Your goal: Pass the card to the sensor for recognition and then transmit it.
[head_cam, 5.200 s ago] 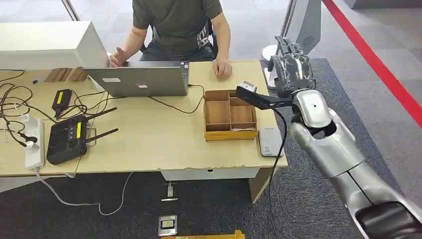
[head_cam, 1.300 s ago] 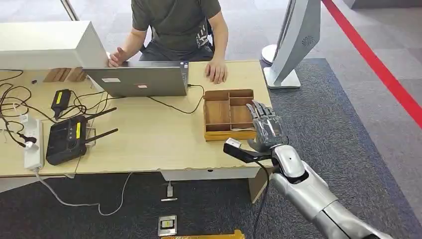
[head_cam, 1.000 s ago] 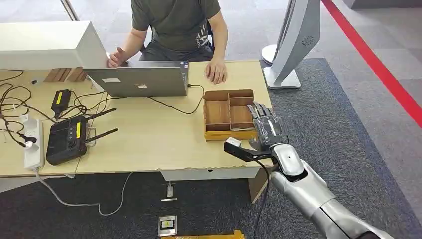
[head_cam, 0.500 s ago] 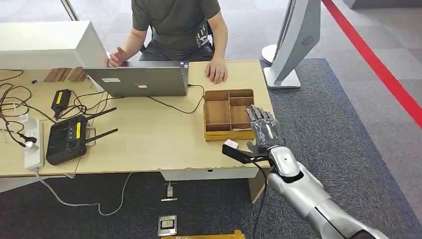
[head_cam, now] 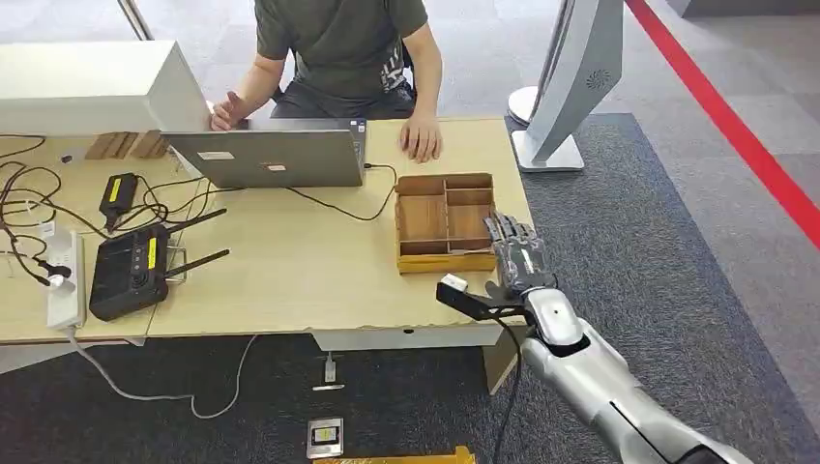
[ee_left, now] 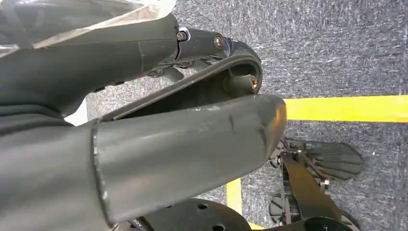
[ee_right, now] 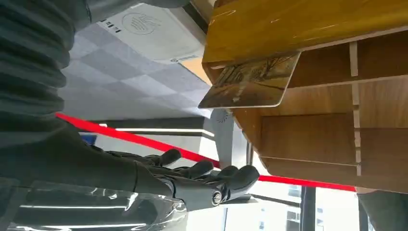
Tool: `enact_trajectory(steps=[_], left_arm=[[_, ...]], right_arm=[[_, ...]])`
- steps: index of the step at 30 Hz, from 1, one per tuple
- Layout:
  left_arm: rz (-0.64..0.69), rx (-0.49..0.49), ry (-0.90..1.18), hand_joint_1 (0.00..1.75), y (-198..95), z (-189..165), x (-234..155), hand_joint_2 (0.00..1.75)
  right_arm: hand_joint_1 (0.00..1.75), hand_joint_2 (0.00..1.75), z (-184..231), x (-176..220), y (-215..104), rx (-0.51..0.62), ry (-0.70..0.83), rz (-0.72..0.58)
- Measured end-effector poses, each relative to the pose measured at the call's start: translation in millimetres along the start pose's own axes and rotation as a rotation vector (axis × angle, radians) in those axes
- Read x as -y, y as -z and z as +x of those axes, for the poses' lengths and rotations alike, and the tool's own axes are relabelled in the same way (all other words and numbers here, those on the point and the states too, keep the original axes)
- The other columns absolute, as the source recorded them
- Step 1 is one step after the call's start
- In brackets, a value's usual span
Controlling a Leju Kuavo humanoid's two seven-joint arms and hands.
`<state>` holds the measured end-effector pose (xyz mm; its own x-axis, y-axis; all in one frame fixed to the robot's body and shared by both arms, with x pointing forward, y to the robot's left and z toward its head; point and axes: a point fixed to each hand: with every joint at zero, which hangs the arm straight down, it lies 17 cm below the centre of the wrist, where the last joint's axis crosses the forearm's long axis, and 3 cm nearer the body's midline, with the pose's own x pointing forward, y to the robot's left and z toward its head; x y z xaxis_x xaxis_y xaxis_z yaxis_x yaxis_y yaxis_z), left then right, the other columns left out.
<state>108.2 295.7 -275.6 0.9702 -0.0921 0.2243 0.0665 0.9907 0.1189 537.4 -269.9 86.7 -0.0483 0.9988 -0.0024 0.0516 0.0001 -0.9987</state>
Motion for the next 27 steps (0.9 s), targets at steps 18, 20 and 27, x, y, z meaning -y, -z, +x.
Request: enact_trajectory(steps=[18, 20, 27], left_arm=[[-0.001, -0.003, -0.003, 0.00, 0, 0, 0, 0.00], [-0.001, -0.003, -0.003, 0.00, 0, 0, 0, 0.00], [-0.001, -0.005, -0.014, 0.00, 0, 0, 0, 0.00]], right_arm=[[0.00, 1.75, 8, -9, -2, 0.012, -0.012, 0.017], [0.00, 1.75, 9, -9, -2, 0.015, -0.014, 0.016], [0.00, 1.75, 17, -9, -1, 0.024, -0.007, 0.014]])
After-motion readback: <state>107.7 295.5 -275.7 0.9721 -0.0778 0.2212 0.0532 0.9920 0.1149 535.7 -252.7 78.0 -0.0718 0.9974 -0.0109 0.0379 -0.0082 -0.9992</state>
